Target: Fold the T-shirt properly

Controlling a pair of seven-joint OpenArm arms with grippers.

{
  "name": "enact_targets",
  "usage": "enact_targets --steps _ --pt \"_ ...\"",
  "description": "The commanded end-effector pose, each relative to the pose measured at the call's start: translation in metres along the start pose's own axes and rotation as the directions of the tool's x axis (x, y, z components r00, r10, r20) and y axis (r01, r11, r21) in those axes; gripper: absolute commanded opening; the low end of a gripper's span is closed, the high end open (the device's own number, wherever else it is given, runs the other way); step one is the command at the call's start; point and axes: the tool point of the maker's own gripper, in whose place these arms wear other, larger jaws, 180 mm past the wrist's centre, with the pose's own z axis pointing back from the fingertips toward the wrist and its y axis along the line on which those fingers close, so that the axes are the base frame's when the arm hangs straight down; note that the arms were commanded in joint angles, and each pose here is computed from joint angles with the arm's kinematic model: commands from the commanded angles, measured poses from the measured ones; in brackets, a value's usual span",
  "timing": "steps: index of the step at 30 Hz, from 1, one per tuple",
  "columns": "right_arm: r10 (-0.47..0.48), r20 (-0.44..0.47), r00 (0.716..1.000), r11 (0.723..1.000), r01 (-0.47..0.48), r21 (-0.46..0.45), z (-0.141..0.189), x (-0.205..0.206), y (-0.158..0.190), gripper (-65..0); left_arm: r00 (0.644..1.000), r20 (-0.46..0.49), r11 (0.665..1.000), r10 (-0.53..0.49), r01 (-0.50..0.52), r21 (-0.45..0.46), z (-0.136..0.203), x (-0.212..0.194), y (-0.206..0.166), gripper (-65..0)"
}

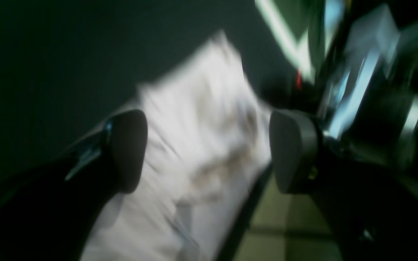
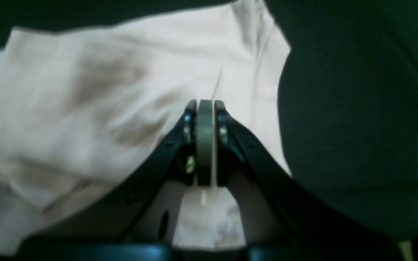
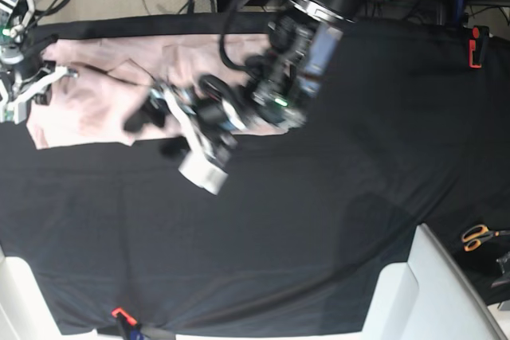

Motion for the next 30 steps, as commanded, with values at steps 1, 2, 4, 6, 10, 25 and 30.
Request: enact_targets --steps 1,2,4,6,10,25,30 --pt "0.033 0.059 0.998 0.999 -0.034 0.02 0.005 0.018 0.006 -64.4 0.998 0.055 0.999 -0.034 0.033 0.012 0.016 0.022 0.01 -16.9" --pt "0.063 0.069 0.996 0.997 -0.066 0.043 0.008 0.021 0.017 -64.4 0.998 0.052 0.998 -0.041 0.039 0.044 0.032 0.022 0.024 -21.4" --pt "0.116 0.081 0.99 0.988 -0.123 0.091 0.015 0.023 0.04 -64.4 0.998 0.03 0.99 -0.054 0.049 0.133 0.069 0.016 0.056 -33.4" --pt "0.16 0.102 0.982 0.973 -0.175 0.152 0.023 0.026 0.068 -64.4 0.999 0.015 0.968 -0.045 0.04 0.248 0.111 0.006 0.091 -52.2" --pt "0.141 0.125 0.982 0.96 -0.166 0.225 0.029 0.026 0.108 -64.4 0.999 0.02 0.868 0.026 -0.033 0.496 0.212 -0.022 0.159 -65.0" --pt "-0.364 -0.008 0.931 0.899 0.353 0.26 0.032 0.056 -0.005 -36.5 0.99 0.107 0.655 0.086 -0.137 0.743 0.357 -0.079 0.185 -65.0" --pt "-0.404 -0.06 0.913 0.854 0.399 0.335 0.033 0.035 -0.051 -15.6 0.989 0.134 0.652 0.062 -0.141 0.745 0.36 -0.078 0.183 -65.0"
